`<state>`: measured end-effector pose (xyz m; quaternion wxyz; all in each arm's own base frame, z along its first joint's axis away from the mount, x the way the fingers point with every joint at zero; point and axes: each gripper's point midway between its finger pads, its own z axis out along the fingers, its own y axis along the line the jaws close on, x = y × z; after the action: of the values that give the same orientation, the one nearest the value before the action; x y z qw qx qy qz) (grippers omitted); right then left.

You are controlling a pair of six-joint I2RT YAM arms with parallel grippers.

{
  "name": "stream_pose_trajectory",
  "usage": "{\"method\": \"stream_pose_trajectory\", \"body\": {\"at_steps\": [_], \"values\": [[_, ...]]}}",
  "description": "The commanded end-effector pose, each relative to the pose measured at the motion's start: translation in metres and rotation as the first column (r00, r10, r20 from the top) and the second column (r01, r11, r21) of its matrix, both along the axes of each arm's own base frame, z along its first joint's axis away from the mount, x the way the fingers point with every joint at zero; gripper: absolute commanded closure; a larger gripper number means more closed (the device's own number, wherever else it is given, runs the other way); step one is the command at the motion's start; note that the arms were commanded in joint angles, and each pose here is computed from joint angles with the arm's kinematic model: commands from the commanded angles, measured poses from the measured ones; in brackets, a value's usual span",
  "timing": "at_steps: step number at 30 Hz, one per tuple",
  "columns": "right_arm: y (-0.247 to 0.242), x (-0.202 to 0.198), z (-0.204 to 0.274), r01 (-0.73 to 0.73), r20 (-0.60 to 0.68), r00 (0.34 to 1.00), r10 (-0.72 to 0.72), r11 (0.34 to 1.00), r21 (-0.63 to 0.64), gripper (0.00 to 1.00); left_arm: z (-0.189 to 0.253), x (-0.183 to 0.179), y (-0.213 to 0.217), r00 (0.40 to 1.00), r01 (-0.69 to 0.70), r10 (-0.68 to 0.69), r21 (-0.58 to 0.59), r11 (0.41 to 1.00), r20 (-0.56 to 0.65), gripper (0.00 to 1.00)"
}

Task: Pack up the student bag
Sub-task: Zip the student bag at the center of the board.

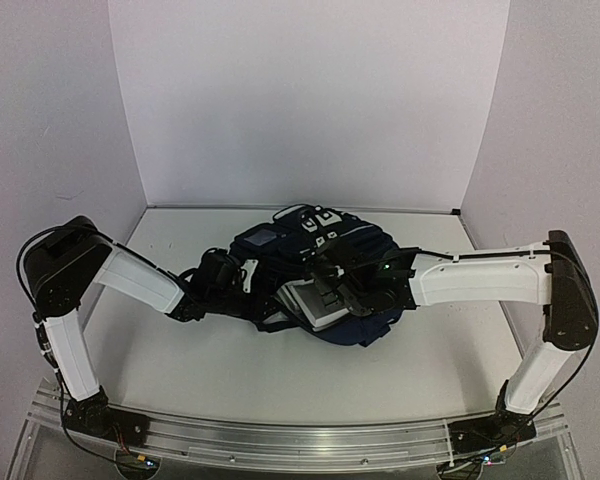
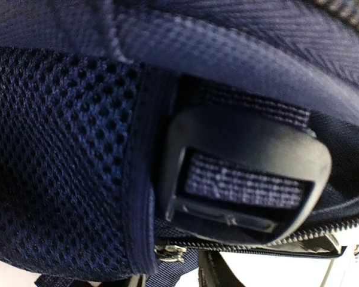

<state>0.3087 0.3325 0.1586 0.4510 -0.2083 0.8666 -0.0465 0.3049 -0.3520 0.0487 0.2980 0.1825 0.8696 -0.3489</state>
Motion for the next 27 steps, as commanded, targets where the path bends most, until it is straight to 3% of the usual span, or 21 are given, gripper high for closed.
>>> {"method": "stream_pose_trajectory", "body": {"at_steps": [1, 8, 18, 27], "values": [[0.004, 0.009, 0.033, 0.034, 0.065, 0.997, -0.042, 0.993, 0.111, 1.0, 0.019, 0.021, -0.01, 0.996, -0.012, 0.013, -0.012, 1.0, 0.09, 0.8], [0.002, 0.009, 0.037, 0.042, 0.072, 0.996, -0.051, 0.991, 0.124, 1.0, 0.023, 0.011, -0.007, 0.996, 0.015, -0.014, -0.005, 1.0, 0.083, 0.99], [0.007, 0.012, 0.035, 0.054, 0.067, 0.996, -0.064, 0.989, 0.137, 1.0, 0.055, -0.036, -0.038, 0.976, 0.22, -0.217, -0.111, 0.969, 0.032, 1.0], [0.012, 0.015, 0.032, 0.078, 0.06, 0.994, -0.089, 0.982, 0.17, 1.0, 0.085, -0.076, -0.073, 0.943, 0.332, -0.329, -0.138, 0.933, 0.043, 1.0]]}}
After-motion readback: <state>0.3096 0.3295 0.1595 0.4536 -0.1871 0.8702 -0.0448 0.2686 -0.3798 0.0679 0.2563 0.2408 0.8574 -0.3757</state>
